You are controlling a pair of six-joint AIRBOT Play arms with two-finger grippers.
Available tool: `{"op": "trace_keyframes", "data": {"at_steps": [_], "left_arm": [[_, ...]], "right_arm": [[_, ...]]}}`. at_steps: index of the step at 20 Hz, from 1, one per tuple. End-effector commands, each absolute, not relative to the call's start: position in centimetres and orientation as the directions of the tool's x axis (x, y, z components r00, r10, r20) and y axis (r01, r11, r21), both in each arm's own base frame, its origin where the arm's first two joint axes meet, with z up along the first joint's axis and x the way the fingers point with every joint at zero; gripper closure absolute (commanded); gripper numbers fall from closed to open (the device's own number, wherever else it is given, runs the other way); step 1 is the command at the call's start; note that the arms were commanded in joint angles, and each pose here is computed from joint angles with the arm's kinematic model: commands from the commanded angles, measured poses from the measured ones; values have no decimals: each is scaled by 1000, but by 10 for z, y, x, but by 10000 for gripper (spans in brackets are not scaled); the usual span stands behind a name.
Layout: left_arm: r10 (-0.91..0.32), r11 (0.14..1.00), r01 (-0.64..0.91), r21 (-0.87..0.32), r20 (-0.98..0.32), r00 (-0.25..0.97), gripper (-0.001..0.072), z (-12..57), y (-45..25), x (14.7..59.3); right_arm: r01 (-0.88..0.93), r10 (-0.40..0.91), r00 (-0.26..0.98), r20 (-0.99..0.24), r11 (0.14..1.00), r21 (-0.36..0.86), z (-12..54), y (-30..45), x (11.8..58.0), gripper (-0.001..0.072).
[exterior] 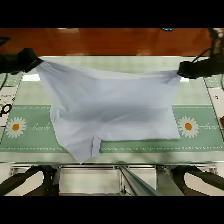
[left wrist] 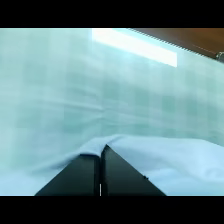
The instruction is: Fold the shirts.
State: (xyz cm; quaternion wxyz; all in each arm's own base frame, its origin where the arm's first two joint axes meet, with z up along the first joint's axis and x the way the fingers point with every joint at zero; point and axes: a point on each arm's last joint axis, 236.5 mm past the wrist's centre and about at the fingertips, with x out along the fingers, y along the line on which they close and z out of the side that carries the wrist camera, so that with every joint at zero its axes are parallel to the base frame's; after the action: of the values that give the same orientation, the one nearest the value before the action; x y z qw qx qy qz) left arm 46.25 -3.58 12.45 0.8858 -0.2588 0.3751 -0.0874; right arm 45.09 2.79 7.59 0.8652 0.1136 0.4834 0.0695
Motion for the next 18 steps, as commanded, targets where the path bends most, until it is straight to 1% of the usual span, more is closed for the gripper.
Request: {"op": "trace_keyframes", "data": {"at_steps": [1, 2, 3, 4, 5, 6, 7, 8, 9, 11, 13, 14, 15, 16, 17, 18], "left_arm": [[-391, 760, -122, -638, -599, 699, 689, 73, -43, 516], [-400, 751, -131, -647, -604, 690, 689, 64, -46, 523], [-408, 749, -137, -648, -614, 675, 686, 55, -49, 527], [-421, 748, -142, -649, -629, 653, 586, 45, -53, 527], [-442, 746, -146, -650, -646, 623, 249, 37, -57, 523], [-464, 749, -140, -647, -664, 586, 196, 31, -58, 517], [-480, 766, -122, -632, -687, 545, 196, 31, -53, 507], [-476, 782, -138, -608, -724, 499, 197, 31, -38, 494], [-455, 788, -199, -583, -768, 451, 198, 30, -14, 478], [-382, 805, -286, -520, -823, 421, 198, 33, 34, 448], [-311, 820, -331, -467, -849, 428, 197, 36, 69, 416], [-306, 835, -312, -454, -853, 423, 197, 31, 75, 397], [-315, 816, -348, -461, -860, 401, 198, 20, 79, 373], [-358, 753, -410, -514, -844, 400, 198, 7, 76, 351], [-426, 673, -442, -594, -799, 425, 198, -2, 64, 335], [-492, 596, -431, -678, -732, 471, 198, -4, 49, 326]], "right_arm": [[39, 301, 493, -816, 930, 367, 23, 39, 506, 688], [55, 321, 491, -810, 916, 397, 20, 43, 517, 687], [65, 338, 491, -803, 905, 420, 20, 47, 524, 621], [69, 351, 485, -801, 898, 435, 20, 49, 528, 413], [64, 358, 473, -805, 897, 437, 22, 50, 528, 291], [66, 350, 457, -818, 903, 424, 24, 43, 524, 295], [76, 341, 431, -835, 909, 411, 28, 31, 516, 295], [85, 329, 391, -859, 917, 390, 32, 11, 503, 296], [73, 337, 345, -876, 921, 383, 38, -5, 484, 303], [92, 351, 279, -894, 917, 389, 49, -27, 448, 302], [163, 337, 308, -890, 902, 399, 56, -46, 422, 302], [197, 329, 326, -886, 893, 404, 52, -51, 409, 302], [236, 320, 328, -889, 883, 405, 41, -55, 390, 302], [277, 326, 325, -888, 865, 419, 28, -54, 370, 302], [320, 349, 328, -878, 833, 451, 14, -49, 351, 302], [338, 382, 346, -857, 802, 493, 2, -38, 334, 302]]}}
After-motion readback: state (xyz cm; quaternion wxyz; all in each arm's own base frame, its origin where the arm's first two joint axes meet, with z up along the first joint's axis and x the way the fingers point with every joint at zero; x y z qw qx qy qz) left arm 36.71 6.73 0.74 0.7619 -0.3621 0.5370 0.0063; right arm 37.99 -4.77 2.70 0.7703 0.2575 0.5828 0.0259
